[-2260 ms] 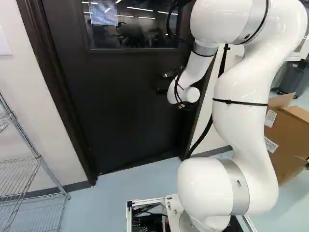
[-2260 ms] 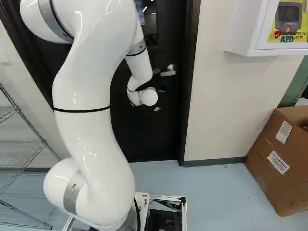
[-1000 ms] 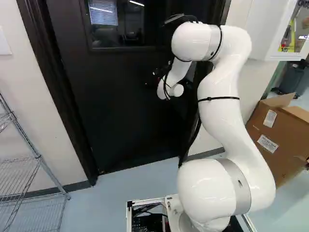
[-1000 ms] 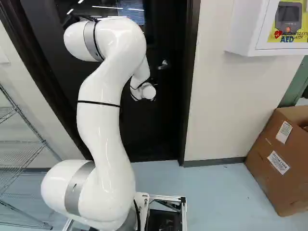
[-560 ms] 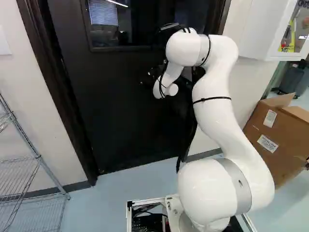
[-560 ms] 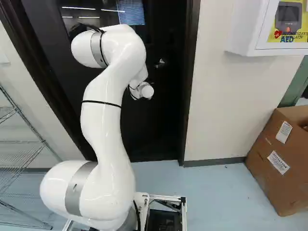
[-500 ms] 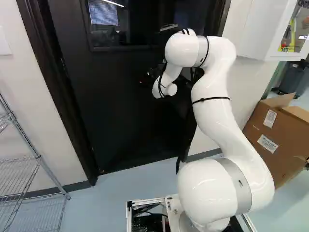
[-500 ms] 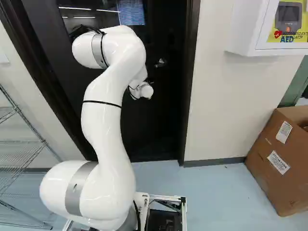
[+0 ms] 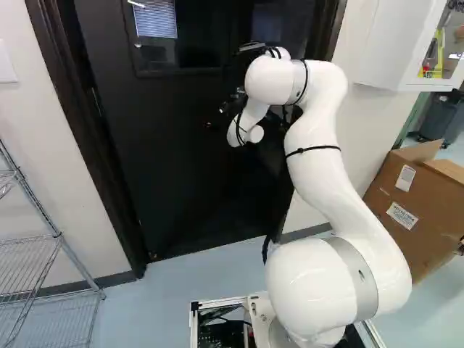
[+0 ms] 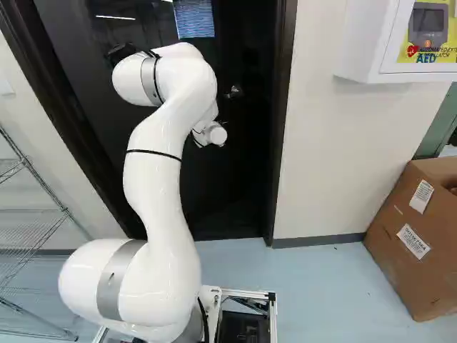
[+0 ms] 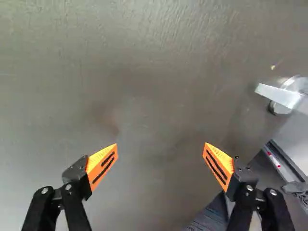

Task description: Open the door and move inside

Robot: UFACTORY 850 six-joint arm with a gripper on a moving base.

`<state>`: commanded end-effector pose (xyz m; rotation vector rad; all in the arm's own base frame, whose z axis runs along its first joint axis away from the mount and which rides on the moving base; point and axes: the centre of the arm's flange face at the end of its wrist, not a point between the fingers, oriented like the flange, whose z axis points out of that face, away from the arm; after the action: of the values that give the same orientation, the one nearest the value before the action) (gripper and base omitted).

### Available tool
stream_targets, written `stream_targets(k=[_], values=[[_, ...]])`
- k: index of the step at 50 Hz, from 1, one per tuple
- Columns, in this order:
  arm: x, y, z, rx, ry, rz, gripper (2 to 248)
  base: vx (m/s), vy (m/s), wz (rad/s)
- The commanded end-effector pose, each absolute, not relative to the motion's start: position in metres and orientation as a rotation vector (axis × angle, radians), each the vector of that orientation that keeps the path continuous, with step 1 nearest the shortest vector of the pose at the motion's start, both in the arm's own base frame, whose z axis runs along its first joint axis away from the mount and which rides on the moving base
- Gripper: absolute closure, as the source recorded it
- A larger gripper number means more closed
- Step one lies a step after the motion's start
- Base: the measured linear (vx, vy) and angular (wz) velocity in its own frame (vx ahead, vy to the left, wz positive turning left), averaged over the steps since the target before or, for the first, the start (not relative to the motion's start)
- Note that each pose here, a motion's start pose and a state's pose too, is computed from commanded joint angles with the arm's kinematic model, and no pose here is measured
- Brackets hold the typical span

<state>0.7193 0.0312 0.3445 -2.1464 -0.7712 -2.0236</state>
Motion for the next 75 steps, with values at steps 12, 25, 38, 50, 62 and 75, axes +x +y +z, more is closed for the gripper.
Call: stream_targets(k=[12,25,38,50,62,75], values=[[0.7,0.015,0.349,-2.183,-0.747,-2.008,3,0.0,0.0,0.0],[0.674,0.005,0.354,-2.217,-0.728,-1.983,3,0.0,0.0,0.0],[0.648,-0.002,0.359,-2.253,-0.688,-1.963,3,0.0,0.0,0.0],[0.623,-0.009,0.363,-2.3,-0.633,-1.942,3,0.0,0.0,0.0],[0.599,-0.016,0.366,-2.345,-0.574,-1.924,3,0.0,0.0,0.0],[0.573,-0.023,0.369,-2.396,-0.498,-1.906,3,0.0,0.0,0.0]])
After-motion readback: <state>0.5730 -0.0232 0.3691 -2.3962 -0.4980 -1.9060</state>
